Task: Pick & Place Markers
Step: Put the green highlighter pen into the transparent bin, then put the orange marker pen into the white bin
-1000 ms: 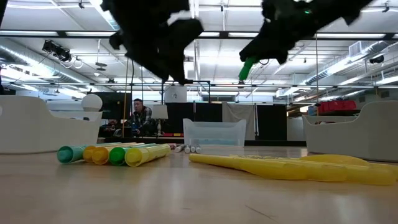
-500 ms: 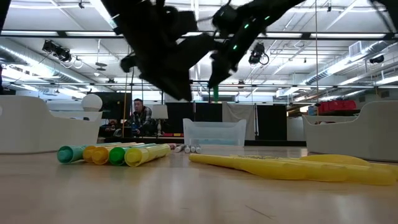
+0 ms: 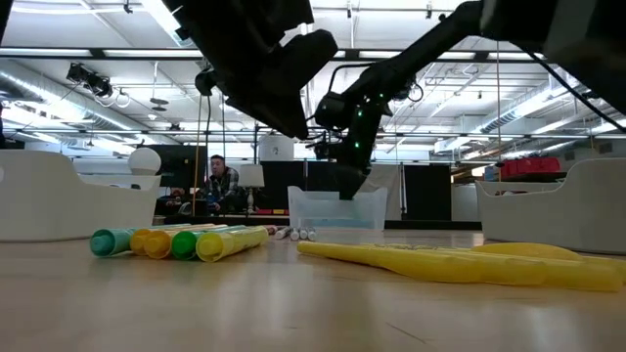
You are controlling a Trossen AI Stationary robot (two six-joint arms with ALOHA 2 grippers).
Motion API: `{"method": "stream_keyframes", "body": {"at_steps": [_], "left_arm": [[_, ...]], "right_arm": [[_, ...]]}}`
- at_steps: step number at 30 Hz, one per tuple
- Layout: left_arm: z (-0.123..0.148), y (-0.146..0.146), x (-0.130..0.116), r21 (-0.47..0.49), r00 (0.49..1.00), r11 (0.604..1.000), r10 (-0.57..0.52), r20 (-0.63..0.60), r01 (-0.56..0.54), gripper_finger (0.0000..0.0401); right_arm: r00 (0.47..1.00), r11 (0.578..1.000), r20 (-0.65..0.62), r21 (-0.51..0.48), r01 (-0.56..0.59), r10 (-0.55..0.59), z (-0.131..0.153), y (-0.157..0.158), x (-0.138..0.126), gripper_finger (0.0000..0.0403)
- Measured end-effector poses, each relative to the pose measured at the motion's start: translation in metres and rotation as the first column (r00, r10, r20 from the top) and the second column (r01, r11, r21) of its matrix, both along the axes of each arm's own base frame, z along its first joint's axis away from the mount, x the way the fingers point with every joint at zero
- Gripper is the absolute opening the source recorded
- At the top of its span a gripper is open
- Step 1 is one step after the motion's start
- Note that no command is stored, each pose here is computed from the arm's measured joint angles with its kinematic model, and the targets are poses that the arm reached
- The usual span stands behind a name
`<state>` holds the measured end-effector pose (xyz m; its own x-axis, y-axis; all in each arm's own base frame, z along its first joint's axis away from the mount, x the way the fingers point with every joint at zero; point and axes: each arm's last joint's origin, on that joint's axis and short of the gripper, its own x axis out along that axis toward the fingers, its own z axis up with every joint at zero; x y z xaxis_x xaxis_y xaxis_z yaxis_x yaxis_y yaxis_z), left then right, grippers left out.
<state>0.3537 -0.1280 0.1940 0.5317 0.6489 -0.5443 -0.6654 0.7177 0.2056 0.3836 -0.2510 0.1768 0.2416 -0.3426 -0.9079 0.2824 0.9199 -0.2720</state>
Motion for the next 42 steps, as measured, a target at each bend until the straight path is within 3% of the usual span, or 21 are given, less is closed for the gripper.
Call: {"method": "stream_keyframes", "body": {"at_steps": [4,20,31,35,39,42], "left_arm": [[0.000,0.000,0.000,0.012,1.000,1.000,0.003,0.003,-0.003,0.0089],[0.000,0.000,0.000,0.010,1.000,1.000,0.003,0.003,-0.003,0.0089],[0.000,0.000,0.000,0.006,1.000,1.000,0.006,0.008,-0.006,0.0089],[0.000,0.000,0.000,0.006,1.000,1.000,0.006,0.007,-0.006,0.0089],[0.000,0.000,0.000,0.000,1.000,1.000,0.008,0.008,-0.008,0.0089],[0.000,-0.001,-0.002,0.003,1.000,1.000,0.006,-0.002,-0.006,0.0089]], "right_arm": [[0.998,0.998,-0.011,-0.016,0.056,-0.056,-0.004,-0.006,-0.003,0.0068],[0.998,0.998,-0.001,0.005,0.070,-0.070,-0.005,-0.009,-0.005,0.0077],[0.996,0.996,-0.001,0.014,0.084,-0.084,-0.005,-0.009,-0.006,0.0129],[0.996,0.996,0.014,-0.005,0.092,-0.092,-0.004,-0.010,-0.004,0.0131],[0.995,0.995,0.039,-0.036,0.098,-0.097,0.008,-0.010,-0.005,0.0117],[0.991,0.994,0.100,-0.055,0.099,-0.093,0.037,0.001,-0.007,0.0101]]}}
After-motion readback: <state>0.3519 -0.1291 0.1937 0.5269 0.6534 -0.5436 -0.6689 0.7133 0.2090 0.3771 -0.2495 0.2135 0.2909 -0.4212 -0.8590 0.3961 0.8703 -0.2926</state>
